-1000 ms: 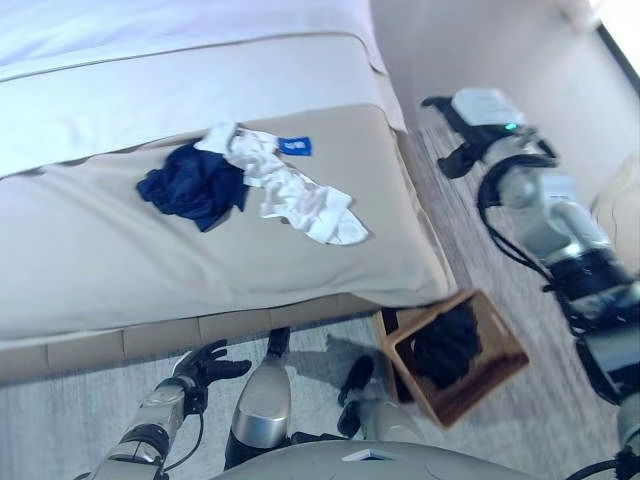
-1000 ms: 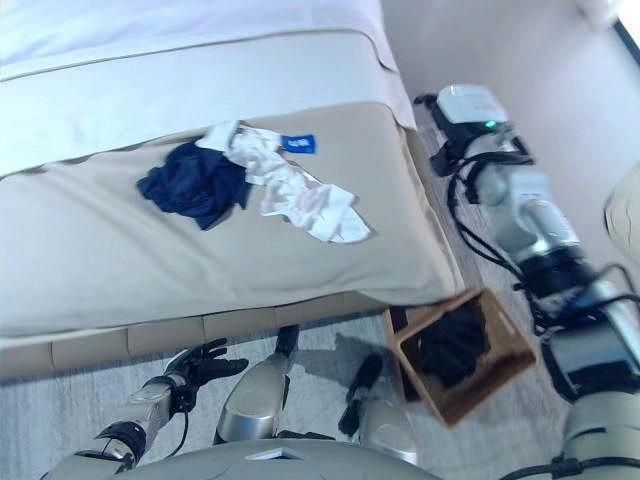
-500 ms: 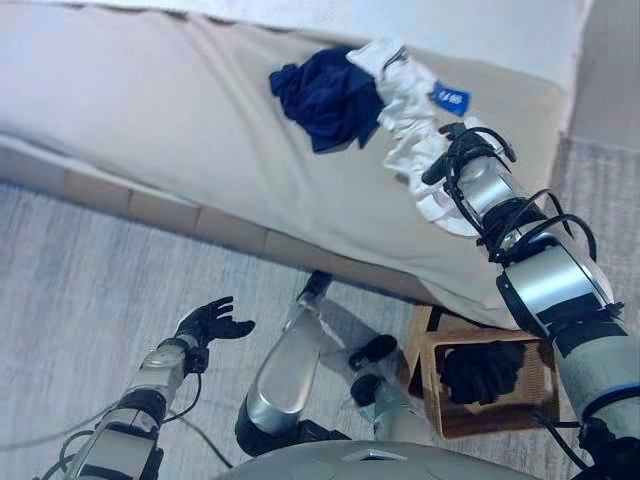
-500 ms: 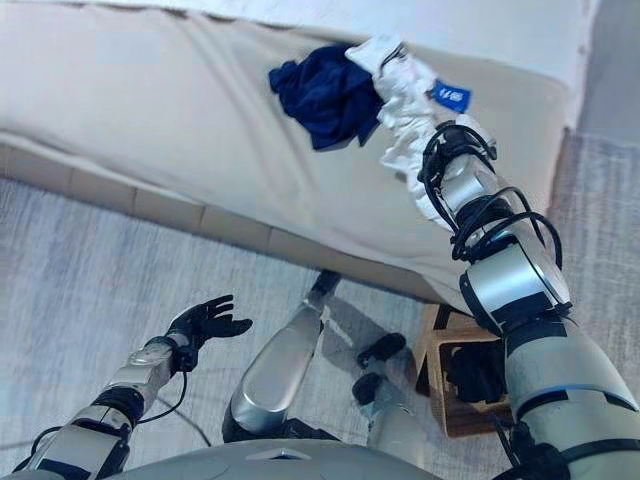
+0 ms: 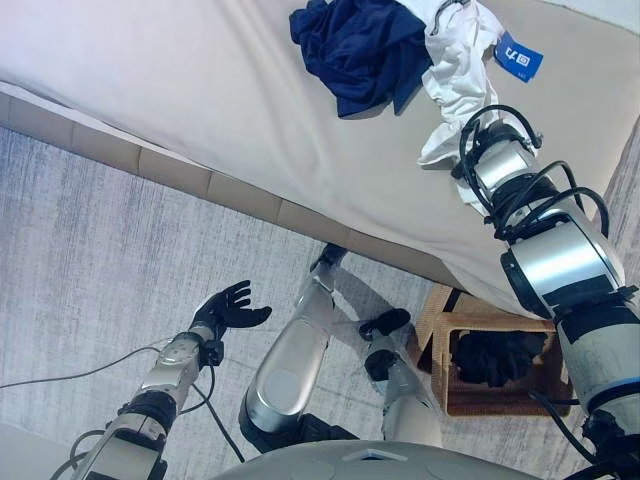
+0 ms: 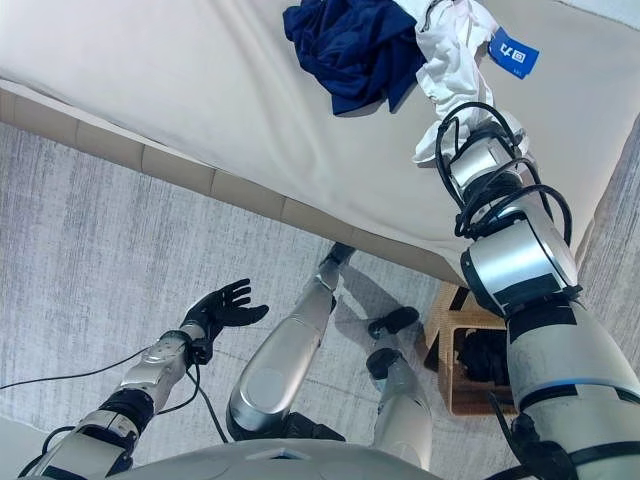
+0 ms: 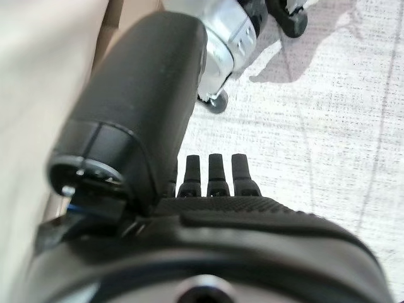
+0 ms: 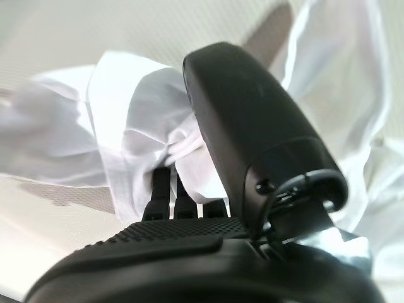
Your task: Pick up the clothes from the bed and place them into the basket
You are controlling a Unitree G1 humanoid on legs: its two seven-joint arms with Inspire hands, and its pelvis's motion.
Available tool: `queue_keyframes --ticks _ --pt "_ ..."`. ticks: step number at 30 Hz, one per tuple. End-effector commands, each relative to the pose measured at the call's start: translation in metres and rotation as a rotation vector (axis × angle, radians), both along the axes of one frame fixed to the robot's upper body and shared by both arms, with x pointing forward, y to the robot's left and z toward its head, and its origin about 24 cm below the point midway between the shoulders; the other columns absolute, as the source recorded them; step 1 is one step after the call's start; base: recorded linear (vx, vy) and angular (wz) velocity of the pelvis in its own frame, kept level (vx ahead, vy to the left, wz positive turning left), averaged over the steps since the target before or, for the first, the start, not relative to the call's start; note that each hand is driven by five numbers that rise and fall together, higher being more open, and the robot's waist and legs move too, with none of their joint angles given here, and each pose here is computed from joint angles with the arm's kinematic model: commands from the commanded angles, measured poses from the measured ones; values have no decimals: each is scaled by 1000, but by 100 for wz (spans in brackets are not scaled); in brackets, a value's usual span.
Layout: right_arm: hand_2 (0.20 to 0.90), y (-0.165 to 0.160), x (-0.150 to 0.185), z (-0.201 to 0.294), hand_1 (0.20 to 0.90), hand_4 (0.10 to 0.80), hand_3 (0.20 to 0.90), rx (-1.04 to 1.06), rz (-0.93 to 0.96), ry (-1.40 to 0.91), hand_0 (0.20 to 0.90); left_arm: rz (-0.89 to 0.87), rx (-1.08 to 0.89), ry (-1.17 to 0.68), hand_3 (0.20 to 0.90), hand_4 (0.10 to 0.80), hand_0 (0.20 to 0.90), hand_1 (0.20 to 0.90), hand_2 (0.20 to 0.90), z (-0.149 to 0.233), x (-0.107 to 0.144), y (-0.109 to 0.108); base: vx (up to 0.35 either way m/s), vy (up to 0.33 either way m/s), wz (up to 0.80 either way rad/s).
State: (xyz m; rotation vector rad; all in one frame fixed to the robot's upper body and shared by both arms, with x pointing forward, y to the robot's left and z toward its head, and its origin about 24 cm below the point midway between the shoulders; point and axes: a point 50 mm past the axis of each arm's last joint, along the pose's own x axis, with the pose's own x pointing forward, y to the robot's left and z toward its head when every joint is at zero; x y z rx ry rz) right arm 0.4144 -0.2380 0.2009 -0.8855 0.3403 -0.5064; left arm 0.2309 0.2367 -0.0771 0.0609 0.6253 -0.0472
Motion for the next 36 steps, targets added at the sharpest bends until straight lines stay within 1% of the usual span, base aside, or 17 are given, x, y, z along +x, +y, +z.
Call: queue_keyframes --ticks 1,3,6,8,10,13,17,22,23,26,30,33,36 --pt "300 47 -3 103 300 100 200 -290 149 -614 300 13 26 51 900 800 900 900 900 -17 -29 6 -51 23 -29" --pt "300 61 -15 126 300 100 200 -359 171 -788 300 24 27 51 900 800 900 900 900 -20 -32 4 -43 47 -34" --pt "300 70 -37 152 300 100 200 -440 190 -1026 300 36 33 57 900 800 900 900 900 -21 -35 6 -15 20 -51" --pt "300 69 -49 161 300 100 200 -476 184 -1116 300 44 38 68 900 800 900 900 900 -22 -36 11 27 -19 -28" --pt "300 59 -69 174 300 100 200 -513 163 -1232 300 48 66 96 900 800 900 900 900 -23 -41 20 65 -84 -21" --pt "300 51 -79 177 300 100 200 -531 145 -1276 300 46 93 132 900 800 900 900 900 -26 -47 25 48 -99 -16" --pt "300 31 -107 179 300 100 200 -586 101 -1372 300 44 164 252 900 800 900 900 900 -37 -70 37 69 -101 -17" --pt "300 14 -138 178 300 100 200 -608 77 -1455 300 48 224 411 900 800 900 900 900 -50 -97 44 111 -61 -43" --pt "300 7 -145 179 300 100 200 -608 67 -1465 300 47 232 441 900 800 900 900 900 -53 -100 44 119 -86 -44" --pt "300 -7 -148 174 300 100 200 -604 58 -1418 300 22 238 479 900 800 900 900 900 -56 -104 41 102 -67 -51" --pt "300 -31 -142 161 300 100 200 -563 61 -1260 300 -32 236 496 900 800 900 900 900 -58 -99 32 56 -56 -37" --pt "300 -45 -132 133 300 100 200 -438 109 -1124 300 -66 219 476 900 800 900 900 900 -58 -90 21 22 -52 -25" --pt "300 -53 -124 99 300 100 200 -396 125 -1003 300 -91 202 463 900 800 900 900 900 -59 -87 12 27 -68 -42"
